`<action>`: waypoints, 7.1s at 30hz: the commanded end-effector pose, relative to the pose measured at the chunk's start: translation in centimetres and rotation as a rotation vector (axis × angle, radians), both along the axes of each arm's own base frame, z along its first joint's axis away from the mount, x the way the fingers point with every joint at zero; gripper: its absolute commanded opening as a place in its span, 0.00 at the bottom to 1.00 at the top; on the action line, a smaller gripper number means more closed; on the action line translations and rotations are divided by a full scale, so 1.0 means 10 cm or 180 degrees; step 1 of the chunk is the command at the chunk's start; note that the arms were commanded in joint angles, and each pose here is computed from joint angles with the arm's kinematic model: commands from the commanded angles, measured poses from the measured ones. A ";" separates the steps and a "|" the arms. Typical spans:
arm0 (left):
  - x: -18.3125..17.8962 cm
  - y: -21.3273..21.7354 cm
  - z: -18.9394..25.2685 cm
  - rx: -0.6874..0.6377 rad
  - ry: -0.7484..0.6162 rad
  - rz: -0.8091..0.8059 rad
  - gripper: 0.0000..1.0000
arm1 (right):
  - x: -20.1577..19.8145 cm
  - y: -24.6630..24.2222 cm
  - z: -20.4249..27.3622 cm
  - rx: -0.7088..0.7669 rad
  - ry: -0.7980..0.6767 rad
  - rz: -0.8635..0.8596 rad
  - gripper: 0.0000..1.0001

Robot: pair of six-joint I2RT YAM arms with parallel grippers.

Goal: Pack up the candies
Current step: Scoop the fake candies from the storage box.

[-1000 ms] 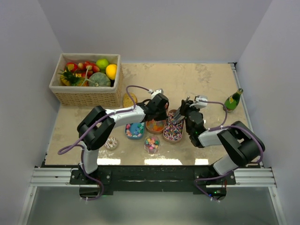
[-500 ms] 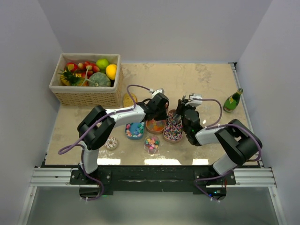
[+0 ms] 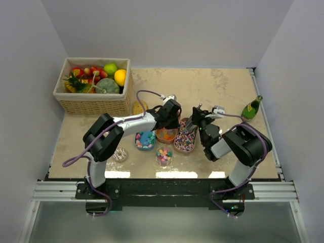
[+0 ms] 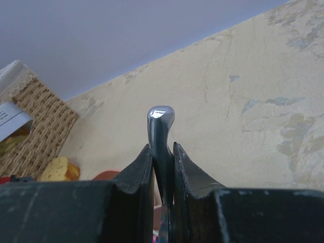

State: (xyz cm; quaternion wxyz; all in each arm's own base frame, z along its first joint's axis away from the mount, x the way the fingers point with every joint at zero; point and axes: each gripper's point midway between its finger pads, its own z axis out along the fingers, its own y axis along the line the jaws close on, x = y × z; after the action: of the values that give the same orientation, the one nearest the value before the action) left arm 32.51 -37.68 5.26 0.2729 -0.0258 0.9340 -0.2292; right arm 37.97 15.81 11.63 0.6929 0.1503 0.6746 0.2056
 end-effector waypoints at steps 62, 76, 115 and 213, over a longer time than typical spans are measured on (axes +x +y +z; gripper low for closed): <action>-0.05 0.02 -0.28 0.0131 0.0072 0.0031 0.00 | -0.72 0.46 -1.45 0.0232 0.2279 0.1033 0.00; -0.06 0.02 -0.27 0.0134 0.0073 0.0007 0.00 | -0.55 0.38 -1.24 0.0088 0.2113 0.0834 0.00; -0.24 0.12 -0.33 0.0239 0.0080 -0.0104 0.00 | 0.08 0.02 -0.76 0.0631 0.1778 0.0394 0.00; -0.23 0.08 -0.19 0.0257 -0.0039 -0.0307 0.00 | 0.10 -0.34 0.04 0.1213 0.1206 0.0275 0.00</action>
State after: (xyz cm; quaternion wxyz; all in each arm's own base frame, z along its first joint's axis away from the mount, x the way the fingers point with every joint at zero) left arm 33.13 -37.94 5.33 0.3154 -0.0076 0.9191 -0.2362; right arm 39.20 12.34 9.88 0.4896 0.2969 0.7597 0.3081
